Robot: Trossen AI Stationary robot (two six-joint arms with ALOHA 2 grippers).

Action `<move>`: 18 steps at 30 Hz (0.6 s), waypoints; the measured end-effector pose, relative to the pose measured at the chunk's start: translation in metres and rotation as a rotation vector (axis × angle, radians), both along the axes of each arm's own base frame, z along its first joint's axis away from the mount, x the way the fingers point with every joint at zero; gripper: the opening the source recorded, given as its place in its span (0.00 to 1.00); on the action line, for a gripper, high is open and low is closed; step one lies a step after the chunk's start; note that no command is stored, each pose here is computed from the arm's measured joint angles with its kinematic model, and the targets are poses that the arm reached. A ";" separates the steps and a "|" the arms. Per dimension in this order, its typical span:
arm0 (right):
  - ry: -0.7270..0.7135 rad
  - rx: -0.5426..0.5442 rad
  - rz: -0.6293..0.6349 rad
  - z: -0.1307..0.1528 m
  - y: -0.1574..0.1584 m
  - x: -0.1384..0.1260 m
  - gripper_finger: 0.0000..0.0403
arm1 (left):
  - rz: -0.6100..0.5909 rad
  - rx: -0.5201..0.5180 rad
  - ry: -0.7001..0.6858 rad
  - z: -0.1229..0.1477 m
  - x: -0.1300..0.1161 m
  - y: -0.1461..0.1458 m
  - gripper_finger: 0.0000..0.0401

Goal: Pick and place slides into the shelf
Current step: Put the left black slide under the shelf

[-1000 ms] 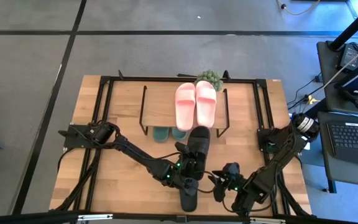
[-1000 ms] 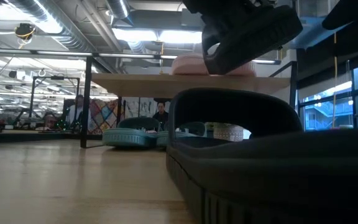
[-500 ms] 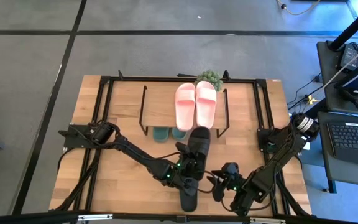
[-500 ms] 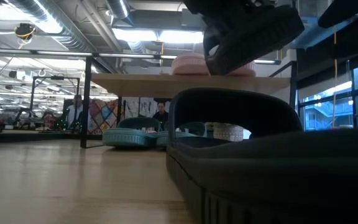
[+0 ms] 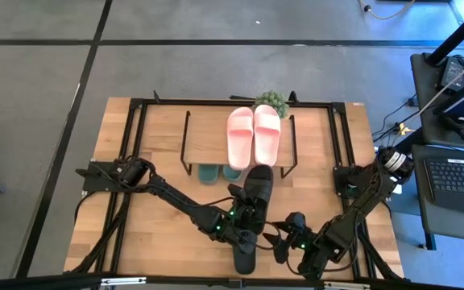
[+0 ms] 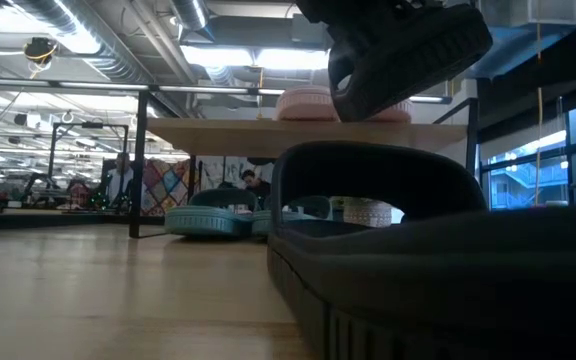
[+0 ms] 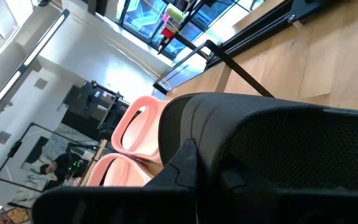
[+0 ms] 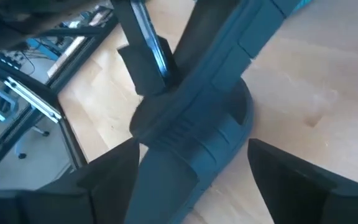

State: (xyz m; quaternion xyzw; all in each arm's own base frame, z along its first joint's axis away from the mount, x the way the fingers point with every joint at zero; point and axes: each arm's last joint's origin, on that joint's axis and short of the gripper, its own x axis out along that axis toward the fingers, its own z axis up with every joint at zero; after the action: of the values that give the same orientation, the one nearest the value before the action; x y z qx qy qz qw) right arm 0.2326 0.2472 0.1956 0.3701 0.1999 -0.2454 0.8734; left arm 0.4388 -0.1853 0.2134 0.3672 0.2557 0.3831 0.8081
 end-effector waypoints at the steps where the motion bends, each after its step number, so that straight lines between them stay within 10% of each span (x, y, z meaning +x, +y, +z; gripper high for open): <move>1: -0.001 -0.003 -0.004 -0.001 -0.001 0.002 0.74 | 0.002 0.002 -0.001 0.000 0.000 0.000 0.01; 18: -0.058 -0.034 -0.061 -0.009 -0.008 0.024 0.74 | 0.026 0.013 -0.021 0.001 0.000 0.000 0.01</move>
State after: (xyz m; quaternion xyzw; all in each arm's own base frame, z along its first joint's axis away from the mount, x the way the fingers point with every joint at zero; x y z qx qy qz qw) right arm 0.2564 0.2396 0.1862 0.3679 0.1589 -0.2645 0.8772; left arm 0.4387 -0.1848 0.2146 0.3650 0.2497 0.3990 0.8033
